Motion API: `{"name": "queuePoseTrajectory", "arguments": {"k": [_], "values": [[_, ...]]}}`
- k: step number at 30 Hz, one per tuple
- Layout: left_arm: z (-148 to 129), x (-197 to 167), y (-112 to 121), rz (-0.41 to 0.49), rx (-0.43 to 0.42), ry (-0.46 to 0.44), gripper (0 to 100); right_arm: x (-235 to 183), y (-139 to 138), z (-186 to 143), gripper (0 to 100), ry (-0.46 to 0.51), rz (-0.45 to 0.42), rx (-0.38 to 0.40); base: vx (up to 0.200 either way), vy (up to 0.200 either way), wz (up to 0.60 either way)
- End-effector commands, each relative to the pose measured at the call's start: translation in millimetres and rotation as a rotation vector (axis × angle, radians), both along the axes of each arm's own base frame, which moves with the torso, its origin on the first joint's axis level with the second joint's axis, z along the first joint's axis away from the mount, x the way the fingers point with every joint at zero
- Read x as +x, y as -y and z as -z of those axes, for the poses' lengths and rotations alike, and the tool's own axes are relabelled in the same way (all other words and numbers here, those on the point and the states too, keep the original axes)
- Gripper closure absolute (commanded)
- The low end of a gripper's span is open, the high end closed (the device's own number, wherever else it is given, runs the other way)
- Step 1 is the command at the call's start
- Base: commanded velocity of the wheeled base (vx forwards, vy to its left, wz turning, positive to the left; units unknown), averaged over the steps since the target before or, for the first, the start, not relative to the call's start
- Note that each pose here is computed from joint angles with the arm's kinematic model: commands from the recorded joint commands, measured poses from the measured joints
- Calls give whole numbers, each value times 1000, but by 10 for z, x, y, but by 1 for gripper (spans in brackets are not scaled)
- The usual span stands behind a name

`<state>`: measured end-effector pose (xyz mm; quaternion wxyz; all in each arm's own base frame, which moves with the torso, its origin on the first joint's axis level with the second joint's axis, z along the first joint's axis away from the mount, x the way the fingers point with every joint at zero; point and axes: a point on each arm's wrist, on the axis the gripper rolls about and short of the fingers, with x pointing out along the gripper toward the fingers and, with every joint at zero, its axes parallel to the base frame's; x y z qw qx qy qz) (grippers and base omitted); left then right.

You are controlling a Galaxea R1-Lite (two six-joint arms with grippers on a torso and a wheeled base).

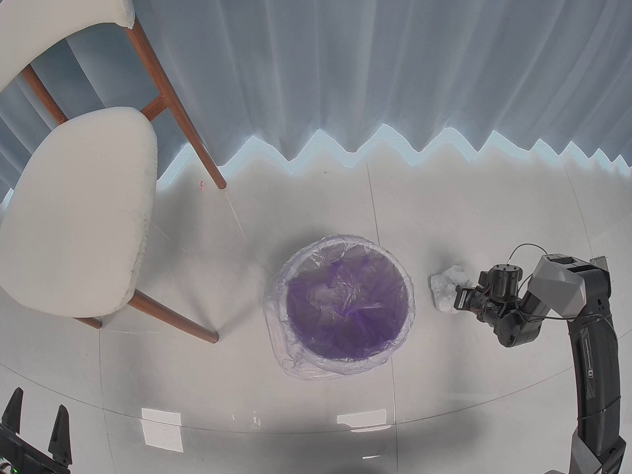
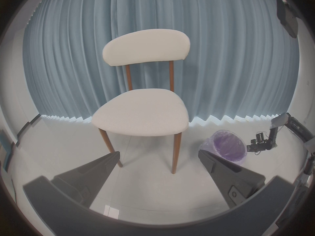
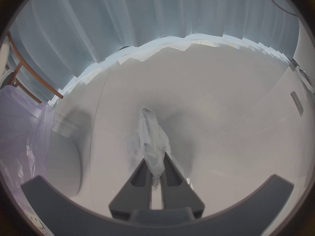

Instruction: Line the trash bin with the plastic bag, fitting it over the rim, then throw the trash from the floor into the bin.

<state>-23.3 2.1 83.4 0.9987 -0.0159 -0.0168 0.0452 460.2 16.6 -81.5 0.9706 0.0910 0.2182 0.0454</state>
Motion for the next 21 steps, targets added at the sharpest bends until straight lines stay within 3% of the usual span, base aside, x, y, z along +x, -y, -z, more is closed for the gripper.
{"name": "queuePoseTrajectory", "arguments": {"k": [1, 3, 13, 21], "values": [[58, 4, 13, 60, 10, -14, 0, -32, 11, -18, 100, -4, 3, 1, 0, 0, 0], [77, 3, 21, 100, 20, -36, 0, -39, 18, -54, 100, 1, 3, 2, 0, 0, 0], [75, 4, 19, 85, 10, -31, 0, -69, 53, -454, 100, 60, 13, 9, 0, 0, 0], [75, 4, 18, 83, 7, -31, 0, -361, 79, -816, 100, 86, 21, 19, 0, 0, 0]]}}
